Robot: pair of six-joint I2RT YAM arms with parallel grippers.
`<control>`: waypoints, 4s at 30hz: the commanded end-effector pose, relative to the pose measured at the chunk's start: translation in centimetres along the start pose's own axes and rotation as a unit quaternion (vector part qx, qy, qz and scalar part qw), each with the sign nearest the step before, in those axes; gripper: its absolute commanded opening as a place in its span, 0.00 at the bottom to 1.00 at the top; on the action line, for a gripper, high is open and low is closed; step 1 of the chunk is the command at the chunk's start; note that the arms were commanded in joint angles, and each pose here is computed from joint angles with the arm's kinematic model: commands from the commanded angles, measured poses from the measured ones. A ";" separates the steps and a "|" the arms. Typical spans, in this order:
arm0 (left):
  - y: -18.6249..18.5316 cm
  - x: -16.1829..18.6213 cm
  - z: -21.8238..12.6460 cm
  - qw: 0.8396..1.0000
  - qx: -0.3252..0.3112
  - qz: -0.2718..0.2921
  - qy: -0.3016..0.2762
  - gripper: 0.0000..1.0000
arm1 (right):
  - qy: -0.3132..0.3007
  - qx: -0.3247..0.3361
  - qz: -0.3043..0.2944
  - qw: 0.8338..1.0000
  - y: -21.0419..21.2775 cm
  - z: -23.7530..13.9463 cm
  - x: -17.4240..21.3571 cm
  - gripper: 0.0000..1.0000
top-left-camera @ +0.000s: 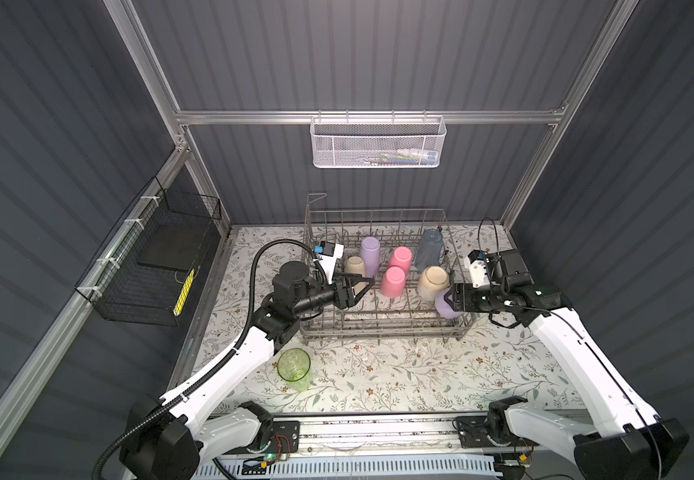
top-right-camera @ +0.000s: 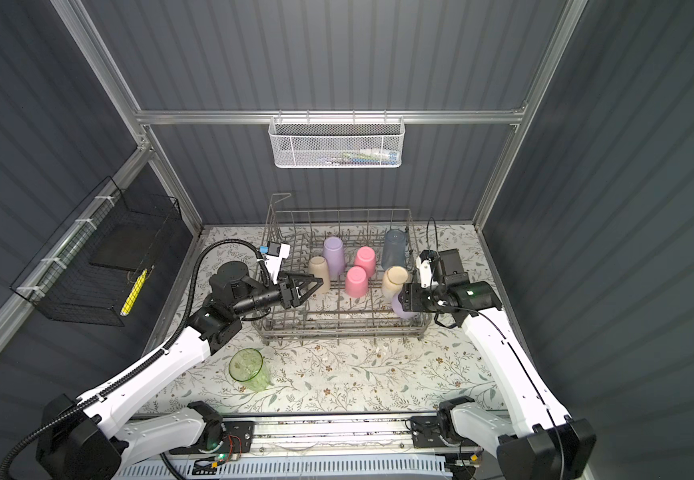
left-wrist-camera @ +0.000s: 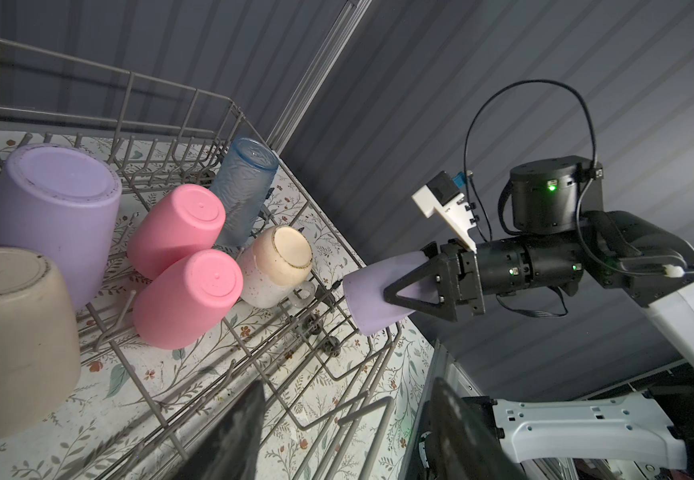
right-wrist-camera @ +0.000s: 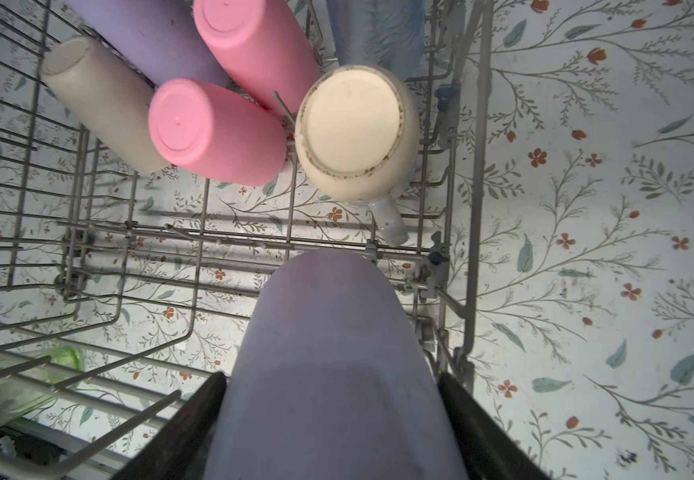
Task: Load the cups into the dish rack
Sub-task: 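Carry the lavender cup with the right gripper over the rack beside the beige cup, then lower the lavender cup upside down into the rack with the right gripper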
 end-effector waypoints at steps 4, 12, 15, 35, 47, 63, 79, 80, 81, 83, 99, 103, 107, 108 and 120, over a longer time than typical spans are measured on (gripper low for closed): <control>-0.2 0.2 -0.2 1.000 0.014 0.013 0.001 0.64 | -0.016 0.017 -0.012 1.000 -0.1 1.0 -1.9 0.34; 0.1 0.5 -0.1 1.000 0.012 0.013 0.006 0.64 | -0.006 0.023 -0.012 1.000 -0.2 2.7 -2.4 0.35; 0.2 0.6 0.0 1.000 0.012 0.013 0.008 0.64 | 0.002 0.033 -0.014 0.999 -0.4 3.3 -2.4 0.35; 0.5 0.9 0.2 1.000 0.013 0.011 0.012 0.64 | 0.047 0.033 -0.028 0.998 0.3 6.1 -1.0 0.37; 0.7 1.2 0.5 1.000 0.018 0.006 0.018 0.64 | 0.084 0.075 -0.053 0.992 0.2 7.7 -0.6 0.38; 0.9 1.5 0.6 1.000 0.016 0.005 0.023 0.63 | 0.101 0.112 -0.061 0.987 0.2 8.7 -0.1 0.59; 1.0 1.9 0.5 0.999 0.019 0.002 0.025 0.63 | 0.088 0.113 -0.056 0.988 0.3 7.9 -0.4 0.92; 1.0 1.9 0.5 0.999 0.019 0.001 0.026 0.63 | 0.086 0.113 -0.055 0.988 0.4 7.8 -0.5 0.92; 1.0 1.9 0.6 0.999 0.019 0.001 0.026 0.63 | 0.085 0.113 -0.054 0.988 0.3 7.7 -0.5 0.92; 1.0 1.9 0.6 1.000 0.018 0.001 0.026 0.62 | 0.085 0.114 -0.056 0.988 0.3 7.4 -0.5 0.93; 1.3 2.2 0.9 0.999 0.021 -0.005 0.028 0.62 | -0.007 0.061 -0.026 0.998 0.7 -0.7 0.8 0.85; 1.4 2.2 1.0 0.999 0.022 -0.006 0.028 0.62 | 0.002 0.035 -0.018 0.999 0.7 -1.5 2.7 0.52; 1.3 2.2 1.0 0.999 0.026 -0.007 0.028 0.62 | 0.032 0.031 -0.007 0.999 0.1 -0.5 4.7 0.15; 1.3 2.2 1.1 0.999 0.026 -0.008 0.028 0.62 | 0.037 0.031 0.001 0.999 0.0 -0.3 4.9 0.12; 1.4 2.3 1.0 0.999 0.025 -0.010 0.029 0.62 | 0.059 0.047 -0.004 0.997 0.2 3.4 3.4 0.12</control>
Point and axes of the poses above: each gripper's point midway between its finger pads, its own z axis out along the fingers, its own y axis along the line the jaws close on, x = y × z, the point moved 6 cm from there along -z, back along the fingers, and after that the axes turned 5 degrees about z, right-handed, at the moved point
